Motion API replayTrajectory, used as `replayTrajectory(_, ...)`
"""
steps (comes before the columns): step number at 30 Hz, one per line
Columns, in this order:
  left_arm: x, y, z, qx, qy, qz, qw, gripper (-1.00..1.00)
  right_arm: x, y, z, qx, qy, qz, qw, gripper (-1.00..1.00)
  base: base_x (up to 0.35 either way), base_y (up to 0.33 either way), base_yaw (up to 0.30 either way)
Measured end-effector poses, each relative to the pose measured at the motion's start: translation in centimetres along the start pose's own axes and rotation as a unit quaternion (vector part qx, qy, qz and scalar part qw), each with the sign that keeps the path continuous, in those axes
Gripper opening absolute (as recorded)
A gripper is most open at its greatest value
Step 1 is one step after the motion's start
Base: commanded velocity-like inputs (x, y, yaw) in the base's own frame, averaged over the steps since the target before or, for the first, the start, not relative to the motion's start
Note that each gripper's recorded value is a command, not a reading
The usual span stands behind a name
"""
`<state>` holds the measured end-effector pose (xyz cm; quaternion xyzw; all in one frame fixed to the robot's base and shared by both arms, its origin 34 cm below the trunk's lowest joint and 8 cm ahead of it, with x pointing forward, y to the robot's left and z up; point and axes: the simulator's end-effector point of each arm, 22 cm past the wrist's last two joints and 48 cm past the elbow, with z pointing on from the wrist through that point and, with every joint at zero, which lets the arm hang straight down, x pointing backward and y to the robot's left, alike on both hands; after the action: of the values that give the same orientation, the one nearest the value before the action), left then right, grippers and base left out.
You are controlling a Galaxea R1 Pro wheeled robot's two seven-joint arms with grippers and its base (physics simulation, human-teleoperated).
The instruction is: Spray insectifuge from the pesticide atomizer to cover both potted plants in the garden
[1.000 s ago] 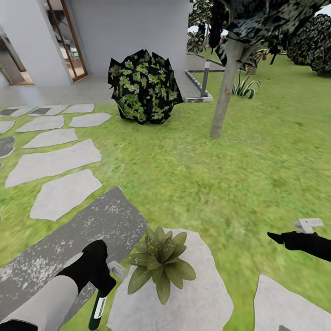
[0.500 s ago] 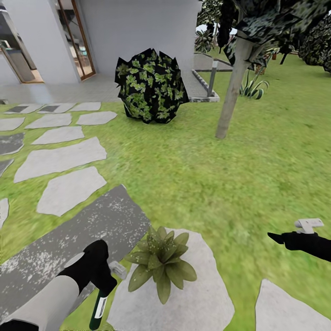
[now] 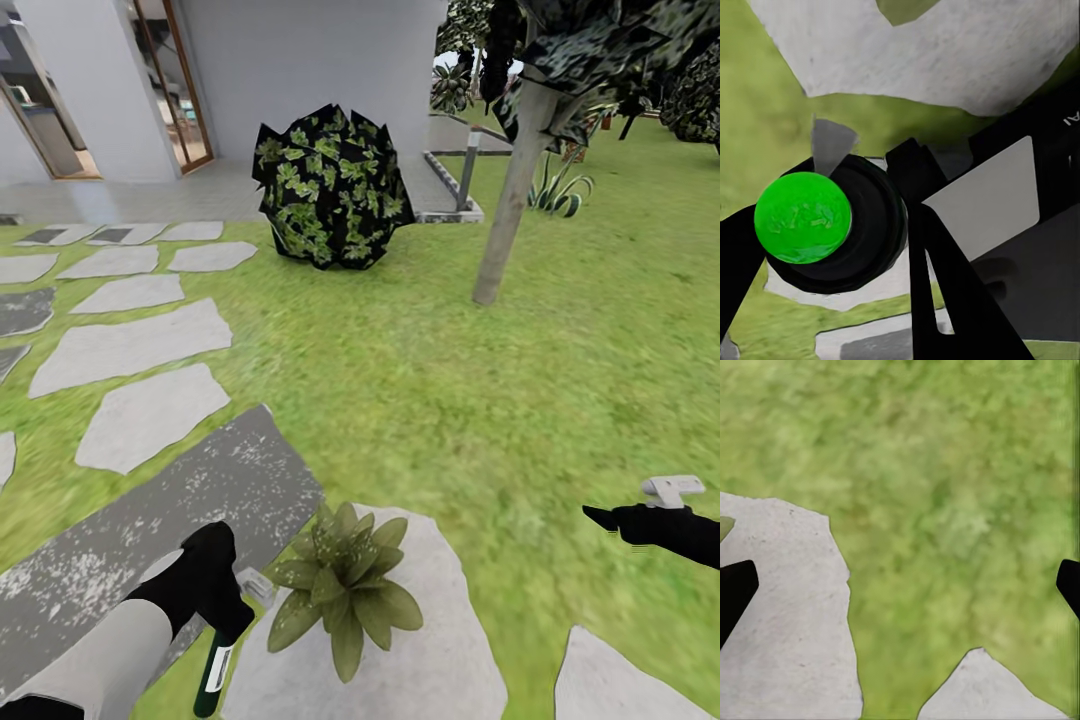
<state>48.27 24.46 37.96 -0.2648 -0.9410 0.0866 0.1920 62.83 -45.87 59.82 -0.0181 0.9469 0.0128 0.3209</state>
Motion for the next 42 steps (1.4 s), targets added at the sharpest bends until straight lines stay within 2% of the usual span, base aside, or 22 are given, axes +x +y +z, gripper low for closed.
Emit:
replayTrajectory(10,-0.04,-0.05,0.05,0.0,0.001,0.001,1.0,-1.0,0.01,-0.01,0.06,0.0,0.0,0.0,1.0,1.0,-0.024,-0.095,0.021)
replayTrajectory(24,-0.02,-0.06,0.05,0.0,0.001,0.0,1.0,-1.0,-0.03,-0.04,0.04,0.001,0.0,0.0,1.0,1.0,-0.2,-0.194,0.233)
replayTrajectory(33,-0.03,-0.01,-0.01,0.001,0.0,-0.001,1.0,-1.0,-0.01,-0.03,0.05,0.001,0.0,-0.001,1.0,1.0,-0.02,-0.031,0.251)
replayTrajectory(42,-0.09,-0.1,0.0,0.002,-0.001,0.0,1.0,-1.0,0.02,-0.13,-0.02,0.002,0.0,0.0,1.0,1.0,0.0,-0.287,0.078)
